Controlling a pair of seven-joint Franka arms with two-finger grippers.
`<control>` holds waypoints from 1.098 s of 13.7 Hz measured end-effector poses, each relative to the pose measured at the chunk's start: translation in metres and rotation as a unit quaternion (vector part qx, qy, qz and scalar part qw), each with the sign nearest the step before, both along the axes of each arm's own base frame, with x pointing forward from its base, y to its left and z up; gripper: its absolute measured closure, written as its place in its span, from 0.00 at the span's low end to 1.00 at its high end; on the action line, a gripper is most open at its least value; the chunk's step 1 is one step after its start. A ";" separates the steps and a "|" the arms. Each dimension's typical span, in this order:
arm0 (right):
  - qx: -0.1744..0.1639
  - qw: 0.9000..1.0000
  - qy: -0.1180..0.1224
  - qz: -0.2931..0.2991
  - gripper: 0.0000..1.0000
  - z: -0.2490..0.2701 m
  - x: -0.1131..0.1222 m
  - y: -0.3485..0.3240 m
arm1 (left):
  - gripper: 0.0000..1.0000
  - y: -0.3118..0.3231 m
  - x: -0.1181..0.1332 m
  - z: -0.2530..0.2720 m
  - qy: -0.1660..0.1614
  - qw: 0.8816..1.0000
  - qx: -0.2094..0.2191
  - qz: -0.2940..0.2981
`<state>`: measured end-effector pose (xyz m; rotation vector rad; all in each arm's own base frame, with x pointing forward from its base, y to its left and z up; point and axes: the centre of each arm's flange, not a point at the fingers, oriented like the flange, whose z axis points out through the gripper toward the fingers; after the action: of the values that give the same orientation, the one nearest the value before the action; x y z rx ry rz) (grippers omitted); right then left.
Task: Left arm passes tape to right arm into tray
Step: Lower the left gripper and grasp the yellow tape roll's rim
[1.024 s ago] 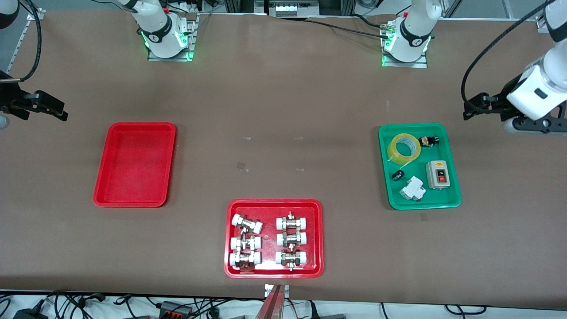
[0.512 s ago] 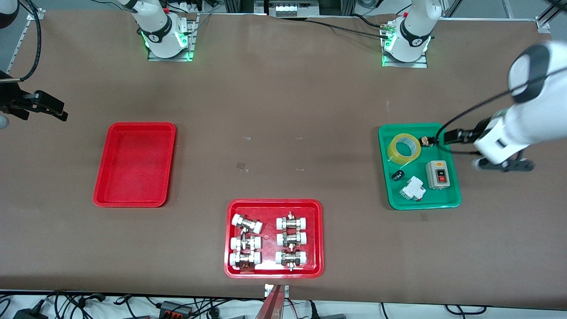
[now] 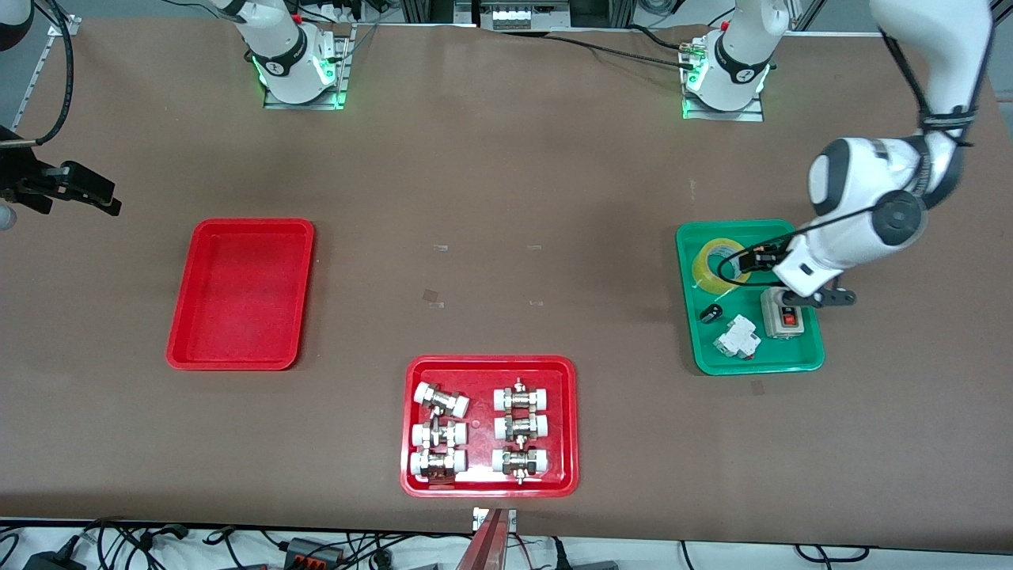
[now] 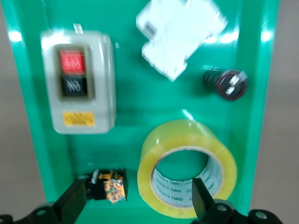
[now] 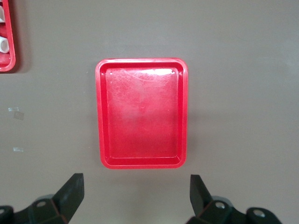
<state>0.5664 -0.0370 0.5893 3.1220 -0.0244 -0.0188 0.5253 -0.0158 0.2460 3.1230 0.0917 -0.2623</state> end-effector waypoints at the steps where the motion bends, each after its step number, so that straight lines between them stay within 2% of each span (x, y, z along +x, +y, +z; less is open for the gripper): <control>1: 0.000 1.000 0.000 0.000 0.00 0.000 0.000 0.000 | 0.00 -0.002 -0.007 -0.007 0.003 1.000 0.001 0.004; 7: 0.000 1.000 0.000 0.003 0.00 0.000 0.000 0.003 | 0.00 -0.010 -0.017 -0.019 0.013 0.999 0.008 0.044; 11: 0.000 1.000 0.000 0.007 0.00 0.000 0.001 0.007 | 0.04 -0.010 -0.018 -0.030 0.010 0.999 0.008 0.050; 12: 0.000 1.000 0.001 0.007 0.00 -0.001 0.001 0.007 | 0.10 -0.010 -0.018 -0.031 0.011 0.999 0.009 0.052; 13: 0.000 1.000 0.001 0.007 0.00 -0.001 0.001 0.007 | 0.21 -0.009 -0.018 -0.032 0.012 0.999 0.009 0.053; 15: 0.000 1.000 0.001 0.007 0.00 -0.001 0.001 0.007 | 0.24 -0.007 -0.019 -0.034 0.014 0.998 0.009 0.056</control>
<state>0.5675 -0.0298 0.5879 3.1224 -0.0030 -0.0226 0.5065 -0.0224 0.2119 3.1179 0.2682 -0.3056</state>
